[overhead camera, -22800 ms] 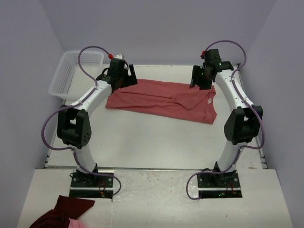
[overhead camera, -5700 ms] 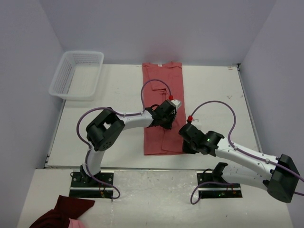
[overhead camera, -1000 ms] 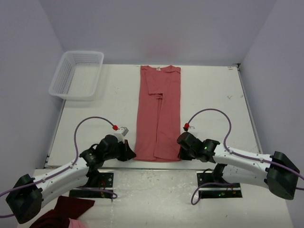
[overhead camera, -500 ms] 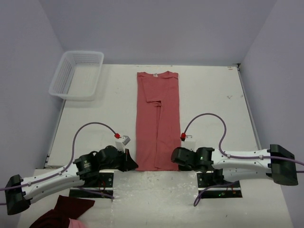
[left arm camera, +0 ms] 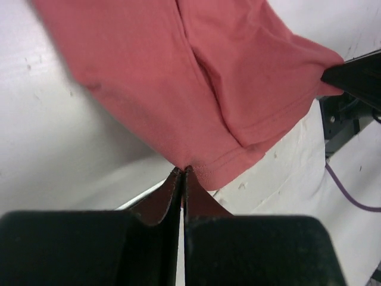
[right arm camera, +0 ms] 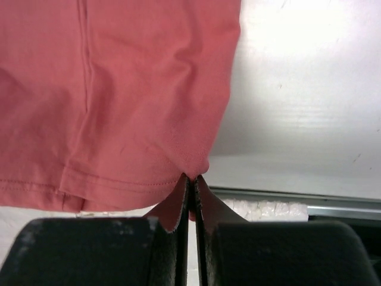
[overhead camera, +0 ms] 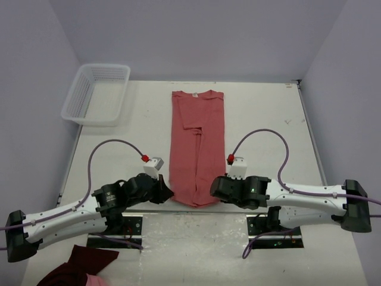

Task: Fold and stack the t-shirts
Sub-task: Grab the bottom of the folded rectangular tshirt with both arms, then fold the folded rectangular tshirt in 1/3 of the way

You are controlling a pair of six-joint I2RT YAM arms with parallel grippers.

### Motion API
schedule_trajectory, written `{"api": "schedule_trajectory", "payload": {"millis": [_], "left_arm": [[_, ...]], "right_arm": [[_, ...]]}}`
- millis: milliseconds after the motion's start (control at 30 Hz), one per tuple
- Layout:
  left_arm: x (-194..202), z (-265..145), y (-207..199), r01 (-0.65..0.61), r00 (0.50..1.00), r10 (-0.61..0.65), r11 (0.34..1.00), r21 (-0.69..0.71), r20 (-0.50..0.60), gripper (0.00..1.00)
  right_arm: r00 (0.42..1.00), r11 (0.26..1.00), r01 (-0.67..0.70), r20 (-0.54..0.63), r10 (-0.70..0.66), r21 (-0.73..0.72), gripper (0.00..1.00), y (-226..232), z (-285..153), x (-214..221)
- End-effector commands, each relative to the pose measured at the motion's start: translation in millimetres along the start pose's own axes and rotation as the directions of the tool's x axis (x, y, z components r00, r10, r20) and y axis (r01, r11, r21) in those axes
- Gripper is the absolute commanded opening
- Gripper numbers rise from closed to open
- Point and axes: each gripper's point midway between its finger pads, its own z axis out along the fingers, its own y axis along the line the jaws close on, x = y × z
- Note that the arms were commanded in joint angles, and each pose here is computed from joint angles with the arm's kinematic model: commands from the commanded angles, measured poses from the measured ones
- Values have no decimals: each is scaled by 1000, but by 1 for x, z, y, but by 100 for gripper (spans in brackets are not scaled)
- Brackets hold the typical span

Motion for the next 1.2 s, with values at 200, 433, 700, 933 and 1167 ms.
{"api": "schedule_trajectory", "payload": {"millis": [200,433,700,933,1167], "left_arm": [[-117,12,-31,-110,965,125,991,-77,230,0],[-201,29,-16,-131,935,185,973,-190,304,0],[-243,65,15,-126,935,202,957,-262,290,0],[-260,82,42,-101,942,187,949,-298,277,0],[-272,104,52,-109,949,188,949,-296,253,0]], "right_arm": [[979,1000,15,201,-14,-5,0,3,-9,-104],[961,995,99,256,-102,27,0,16,6,-172],[959,992,117,256,-125,44,0,22,39,-229],[965,987,151,208,-158,45,0,22,73,-248],[973,985,166,153,-170,38,0,26,106,-261]]}}
